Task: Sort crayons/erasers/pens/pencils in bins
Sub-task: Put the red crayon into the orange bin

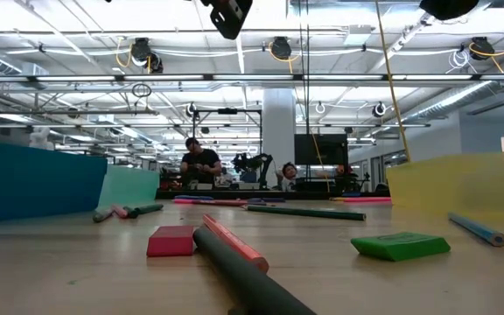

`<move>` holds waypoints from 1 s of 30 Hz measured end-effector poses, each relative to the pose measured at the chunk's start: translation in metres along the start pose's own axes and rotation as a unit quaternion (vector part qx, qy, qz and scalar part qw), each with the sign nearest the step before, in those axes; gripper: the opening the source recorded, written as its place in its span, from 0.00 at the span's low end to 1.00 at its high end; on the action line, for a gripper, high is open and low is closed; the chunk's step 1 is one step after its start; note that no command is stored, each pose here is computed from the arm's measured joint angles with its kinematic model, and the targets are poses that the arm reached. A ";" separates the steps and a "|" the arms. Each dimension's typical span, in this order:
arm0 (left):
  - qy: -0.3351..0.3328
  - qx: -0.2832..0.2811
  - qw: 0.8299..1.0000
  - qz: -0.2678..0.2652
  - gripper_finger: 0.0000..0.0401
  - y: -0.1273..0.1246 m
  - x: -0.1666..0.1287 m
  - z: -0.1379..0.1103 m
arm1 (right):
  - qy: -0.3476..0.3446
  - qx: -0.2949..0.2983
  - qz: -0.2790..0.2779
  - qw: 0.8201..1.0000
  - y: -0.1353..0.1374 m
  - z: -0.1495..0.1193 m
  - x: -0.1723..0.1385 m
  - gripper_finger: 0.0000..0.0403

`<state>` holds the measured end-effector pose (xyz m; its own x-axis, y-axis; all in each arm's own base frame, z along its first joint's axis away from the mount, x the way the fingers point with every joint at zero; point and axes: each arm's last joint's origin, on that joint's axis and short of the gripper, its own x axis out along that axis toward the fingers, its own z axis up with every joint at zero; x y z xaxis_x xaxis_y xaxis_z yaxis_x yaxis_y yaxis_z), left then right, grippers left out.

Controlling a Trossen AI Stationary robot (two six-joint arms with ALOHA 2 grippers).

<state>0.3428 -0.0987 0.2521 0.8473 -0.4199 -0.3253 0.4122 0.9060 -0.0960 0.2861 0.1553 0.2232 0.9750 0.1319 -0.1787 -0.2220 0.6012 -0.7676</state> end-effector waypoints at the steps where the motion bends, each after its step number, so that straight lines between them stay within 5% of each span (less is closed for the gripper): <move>1: 0.000 0.002 1.000 -0.001 0.08 0.000 0.000 0.000 | -0.001 0.004 -0.001 1.000 0.000 0.000 0.000 0.17; 9: 0.000 0.004 1.000 -0.002 0.08 -0.002 0.000 0.000 | -0.005 0.017 -0.006 1.000 -0.002 0.001 0.000 0.05; 18: 0.000 0.006 1.000 0.009 0.09 -0.003 0.001 0.000 | -0.007 0.029 -0.009 1.000 -0.002 0.001 0.000 0.05; 30: 0.022 0.022 0.999 0.007 0.50 -0.018 0.003 -0.005 | -0.004 0.091 0.012 0.996 -0.001 -0.003 0.002 0.05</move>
<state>0.3361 -0.1162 0.2487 0.8381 -0.4036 -0.3671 0.4155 0.9082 -0.0501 0.2879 0.1524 0.2220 0.9696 0.1531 -0.1909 -0.2411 0.7310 -0.6384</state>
